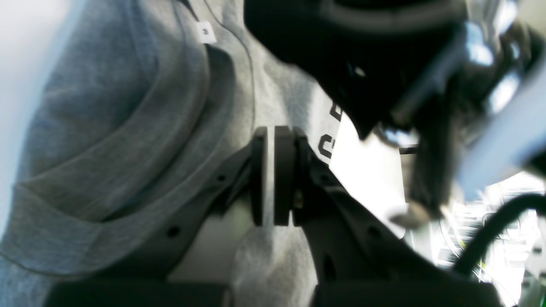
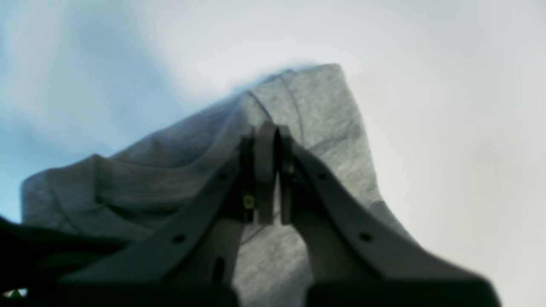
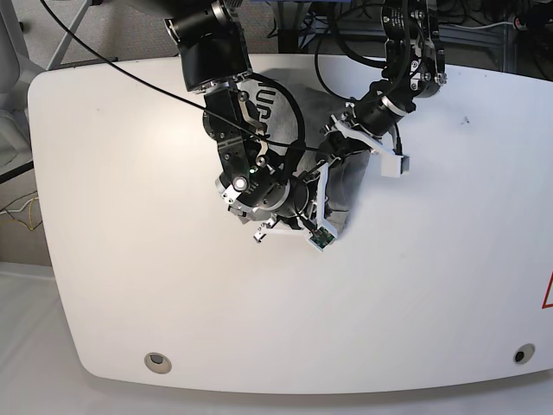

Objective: Fold the T-shirt properly
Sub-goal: 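Grasp the folded bundle edges with both grippers, then turn the bundle over with both grippers, lettering side up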

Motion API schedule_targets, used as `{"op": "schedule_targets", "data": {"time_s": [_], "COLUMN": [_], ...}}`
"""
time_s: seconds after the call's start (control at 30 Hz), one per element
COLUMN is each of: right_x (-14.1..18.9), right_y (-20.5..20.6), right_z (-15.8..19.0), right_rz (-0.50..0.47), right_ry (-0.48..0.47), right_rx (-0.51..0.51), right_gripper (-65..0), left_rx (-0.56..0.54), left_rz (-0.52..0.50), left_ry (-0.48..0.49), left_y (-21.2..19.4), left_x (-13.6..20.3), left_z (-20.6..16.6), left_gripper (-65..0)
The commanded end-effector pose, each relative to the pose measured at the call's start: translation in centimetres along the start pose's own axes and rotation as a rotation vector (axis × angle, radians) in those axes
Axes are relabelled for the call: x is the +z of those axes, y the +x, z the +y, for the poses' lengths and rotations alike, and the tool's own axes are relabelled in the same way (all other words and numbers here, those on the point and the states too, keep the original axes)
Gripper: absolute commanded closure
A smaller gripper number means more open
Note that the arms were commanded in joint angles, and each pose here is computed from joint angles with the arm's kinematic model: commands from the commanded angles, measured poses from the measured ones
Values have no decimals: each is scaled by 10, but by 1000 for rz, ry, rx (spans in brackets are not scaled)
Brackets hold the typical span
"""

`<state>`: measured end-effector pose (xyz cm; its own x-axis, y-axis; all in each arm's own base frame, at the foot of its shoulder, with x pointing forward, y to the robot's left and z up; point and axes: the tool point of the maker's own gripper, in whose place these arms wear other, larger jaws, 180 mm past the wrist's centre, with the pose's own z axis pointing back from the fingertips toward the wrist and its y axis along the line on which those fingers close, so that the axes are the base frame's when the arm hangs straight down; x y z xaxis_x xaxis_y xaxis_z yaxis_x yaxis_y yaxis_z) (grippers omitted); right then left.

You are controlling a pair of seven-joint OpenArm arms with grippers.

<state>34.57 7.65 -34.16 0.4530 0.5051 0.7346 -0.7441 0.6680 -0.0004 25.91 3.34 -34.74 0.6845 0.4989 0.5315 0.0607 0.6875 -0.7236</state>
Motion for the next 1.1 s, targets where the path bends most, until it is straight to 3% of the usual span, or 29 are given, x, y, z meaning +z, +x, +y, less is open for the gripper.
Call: {"op": "schedule_targets", "data": {"time_s": [0.0, 0.4, 0.93, 1.07], "right_x": [0, -7, -47, -48], "right_y": [21, 19, -39, -48], "right_z": [-2, 0, 9, 4], "right_rz": [-61, -76, -16, -13], "right_ry": [5, 18, 100, 95], "right_rx": [4, 0, -106, -112], "right_gripper": [-6, -6, -6, -6], "left_rx": [14, 75, 130, 121], "left_rz": [-7, 49, 135, 105], "left_ry": [-13, 78, 152, 159], "left_y": [-1, -25, -52, -45], "left_x": [-3, -11, -20, -19], "left_z": [0, 46, 87, 91], "left_gripper": [-19, -19, -19, -19]}}
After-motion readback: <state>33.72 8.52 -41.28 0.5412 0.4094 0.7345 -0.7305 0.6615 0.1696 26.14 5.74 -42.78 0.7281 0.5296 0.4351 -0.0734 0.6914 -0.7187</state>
